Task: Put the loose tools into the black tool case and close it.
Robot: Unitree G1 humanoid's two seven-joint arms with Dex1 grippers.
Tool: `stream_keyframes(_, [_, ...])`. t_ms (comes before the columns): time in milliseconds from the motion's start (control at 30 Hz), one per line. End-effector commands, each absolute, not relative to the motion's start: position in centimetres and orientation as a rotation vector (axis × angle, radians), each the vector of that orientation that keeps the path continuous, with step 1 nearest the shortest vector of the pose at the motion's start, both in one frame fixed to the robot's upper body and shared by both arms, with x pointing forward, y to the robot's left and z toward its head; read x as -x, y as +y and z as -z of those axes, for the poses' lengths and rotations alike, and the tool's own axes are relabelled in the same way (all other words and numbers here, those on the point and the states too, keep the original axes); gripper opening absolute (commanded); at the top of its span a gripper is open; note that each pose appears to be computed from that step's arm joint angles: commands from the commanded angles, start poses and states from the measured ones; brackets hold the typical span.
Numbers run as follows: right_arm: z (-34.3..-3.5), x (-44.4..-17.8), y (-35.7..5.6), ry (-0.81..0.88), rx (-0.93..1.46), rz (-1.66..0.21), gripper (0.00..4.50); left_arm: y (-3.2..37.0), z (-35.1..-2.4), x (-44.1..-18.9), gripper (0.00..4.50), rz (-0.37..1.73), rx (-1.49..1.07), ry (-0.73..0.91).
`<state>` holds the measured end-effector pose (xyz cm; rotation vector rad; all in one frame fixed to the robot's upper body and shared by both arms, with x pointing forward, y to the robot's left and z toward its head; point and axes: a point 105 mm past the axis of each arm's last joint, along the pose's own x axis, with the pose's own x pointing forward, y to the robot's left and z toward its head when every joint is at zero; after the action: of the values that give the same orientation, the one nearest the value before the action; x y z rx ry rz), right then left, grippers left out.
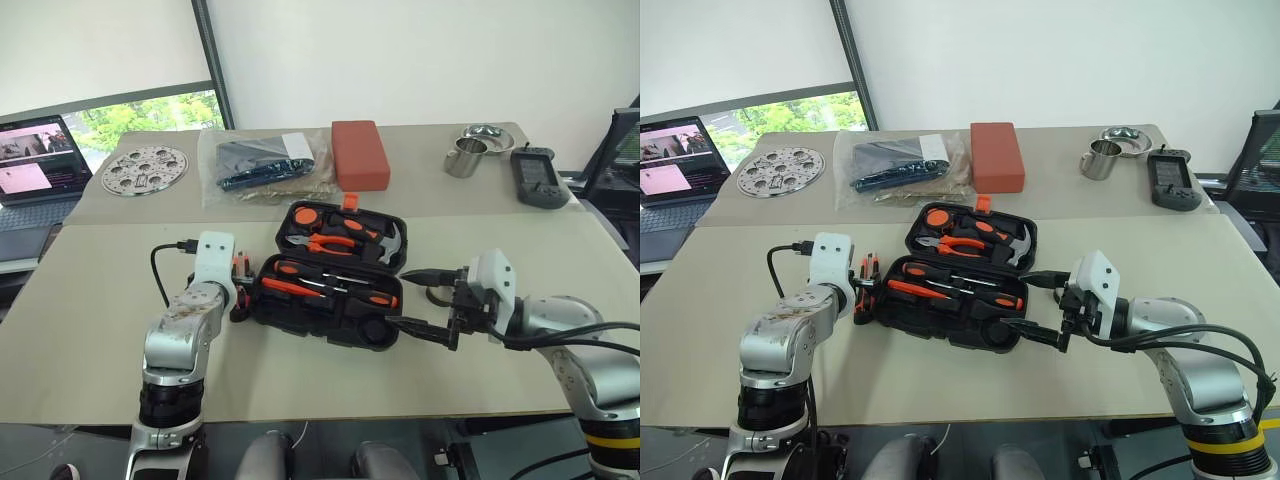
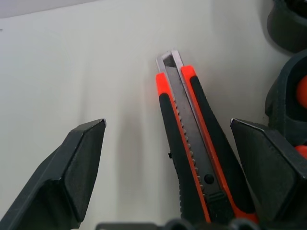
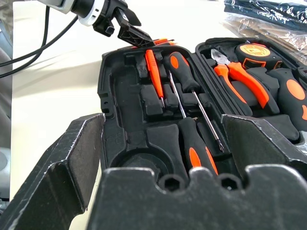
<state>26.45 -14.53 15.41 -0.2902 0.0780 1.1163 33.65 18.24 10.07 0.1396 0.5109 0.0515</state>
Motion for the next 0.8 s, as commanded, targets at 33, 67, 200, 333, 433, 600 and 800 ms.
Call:
stream_keyframes(33, [-16.6,-26.1,-14.2,0.018,0.314,-1.115,4.50,18.2,-9.0,-33.3,4.46,-0.073,-0.132,0.586])
stream_keyframes(67, [-16.6,-26.1,-14.2,0.017,0.313,-1.114,4.50,18.1,-8.7,-33.1,4.46,-0.072,-0.130,0.608])
stream_keyframes(200, [-16.5,-26.0,-14.1,0.015,0.309,-1.109,4.50,17.4,-6.9,-32.3,4.46,-0.056,-0.092,0.706])
stream_keyframes(333, [-16.5,-26.0,-13.9,0.013,0.303,-1.105,4.50,17.7,-5.7,-31.5,4.46,-0.092,-0.015,0.771])
stream_keyframes(433, [-16.5,-26.0,-13.9,0.011,0.298,-1.104,4.50,18.9,-5.7,-31.2,4.46,-0.144,0.015,0.775])
stream_keyframes(600, [-16.5,-26.1,-13.7,0.006,0.293,-1.106,4.50,19.7,-5.6,-30.6,4.22,-0.161,0.028,0.775])
stream_keyframes(800, [-16.4,-26.1,-13.6,0.005,0.289,-1.105,4.50,22.1,-6.4,-30.3,2.35,-0.223,-0.037,0.737])
